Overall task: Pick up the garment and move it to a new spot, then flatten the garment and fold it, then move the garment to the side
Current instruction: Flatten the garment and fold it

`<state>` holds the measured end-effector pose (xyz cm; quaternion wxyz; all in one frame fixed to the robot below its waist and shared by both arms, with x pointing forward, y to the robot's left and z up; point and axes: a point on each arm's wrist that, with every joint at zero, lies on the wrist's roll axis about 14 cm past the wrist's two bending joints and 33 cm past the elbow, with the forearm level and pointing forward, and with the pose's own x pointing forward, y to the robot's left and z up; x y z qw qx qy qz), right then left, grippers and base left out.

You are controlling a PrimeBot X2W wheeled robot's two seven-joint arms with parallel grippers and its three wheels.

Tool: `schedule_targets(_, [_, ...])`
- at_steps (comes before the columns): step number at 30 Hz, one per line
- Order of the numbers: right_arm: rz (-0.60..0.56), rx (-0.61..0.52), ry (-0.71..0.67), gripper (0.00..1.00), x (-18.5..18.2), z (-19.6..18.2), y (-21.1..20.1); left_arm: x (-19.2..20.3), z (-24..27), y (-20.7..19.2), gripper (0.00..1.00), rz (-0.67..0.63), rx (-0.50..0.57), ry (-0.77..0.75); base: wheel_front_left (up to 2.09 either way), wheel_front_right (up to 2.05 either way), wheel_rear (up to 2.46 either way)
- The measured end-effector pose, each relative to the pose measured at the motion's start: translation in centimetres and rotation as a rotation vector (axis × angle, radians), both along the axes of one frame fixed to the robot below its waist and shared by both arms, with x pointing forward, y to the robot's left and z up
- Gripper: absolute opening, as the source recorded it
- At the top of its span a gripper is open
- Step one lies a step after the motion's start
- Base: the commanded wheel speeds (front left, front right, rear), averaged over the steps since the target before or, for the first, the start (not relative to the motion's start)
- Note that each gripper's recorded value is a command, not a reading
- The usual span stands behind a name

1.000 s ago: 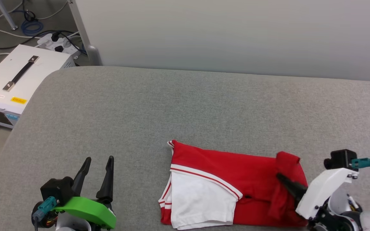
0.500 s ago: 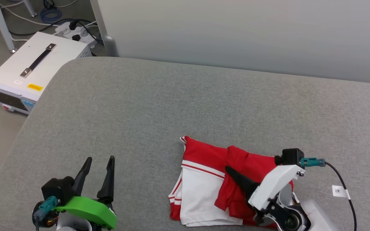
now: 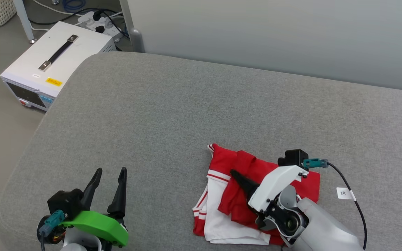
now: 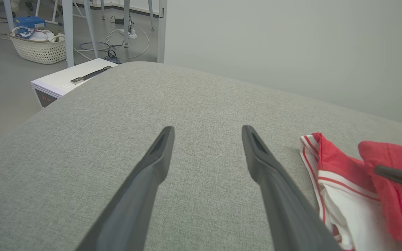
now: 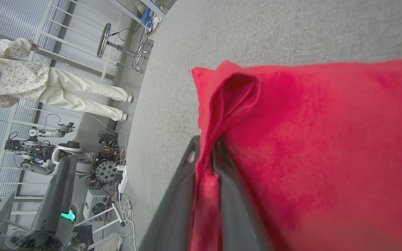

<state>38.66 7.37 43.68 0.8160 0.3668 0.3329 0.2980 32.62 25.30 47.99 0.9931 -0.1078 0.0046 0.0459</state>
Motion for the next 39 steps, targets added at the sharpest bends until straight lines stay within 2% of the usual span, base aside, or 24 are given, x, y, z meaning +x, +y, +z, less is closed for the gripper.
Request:
schedule_targets(4, [0.017,-0.002,-0.013,1.0,-0.1,0.3,0.9,0.0,0.0,0.1,1.0,0.002,0.0,0.0,0.0,0.0,0.0])
schedule_targets(10, [0.071,0.057,-0.041,1.0,-0.9,2.7,3.0,0.2,0.3,-0.3,1.0,-0.01,0.0,-0.01,0.0,0.0,0.0])
schedule_targets(13, [0.055,0.077,-0.054,1.0,-0.6,3.6,3.0,0.4,0.5,-0.5,1.0,-0.019,-0.001,-0.017,0.0,0.0,0.0])
schedule_targets(17, [-0.009,0.022,-0.134,1.0,1.6,4.5,1.3,1.0,0.9,-1.3,1.0,-0.044,-0.001,-0.033,0.0,0.0,0.0])
schedule_targets(22, [-0.11,-0.145,-0.37,1.0,6.3,7.1,-4.2,1.9,1.8,-2.6,1.0,-0.087,-0.003,-0.062,0.0,0.0,0.0])
schedule_targets(26, [-0.177,-0.378,-0.576,1.0,9.3,8.5,-11.6,2.6,2.4,-4.0,1.0,-0.127,-0.007,-0.083,0.0,0.0,0.0])
schedule_targets(31, [-0.259,-0.574,-0.693,1.0,10.9,10.1,-19.4,3.4,3.4,-5.6,1.0,-0.171,-0.019,-0.116,0.0,0.0,0.0])
schedule_targets(35, [-0.359,-0.616,-0.828,1.0,11.4,14.4,-23.8,3.9,4.1,-6.6,1.0,-0.199,-0.025,-0.137,0.0,0.0,0.0])
schedule_targets(39, [-0.446,-0.631,-0.898,1.0,9.6,15.0,-26.8,4.3,4.5,-7.5,1.0,-0.218,-0.043,-0.152,0.0,0.0,0.0])
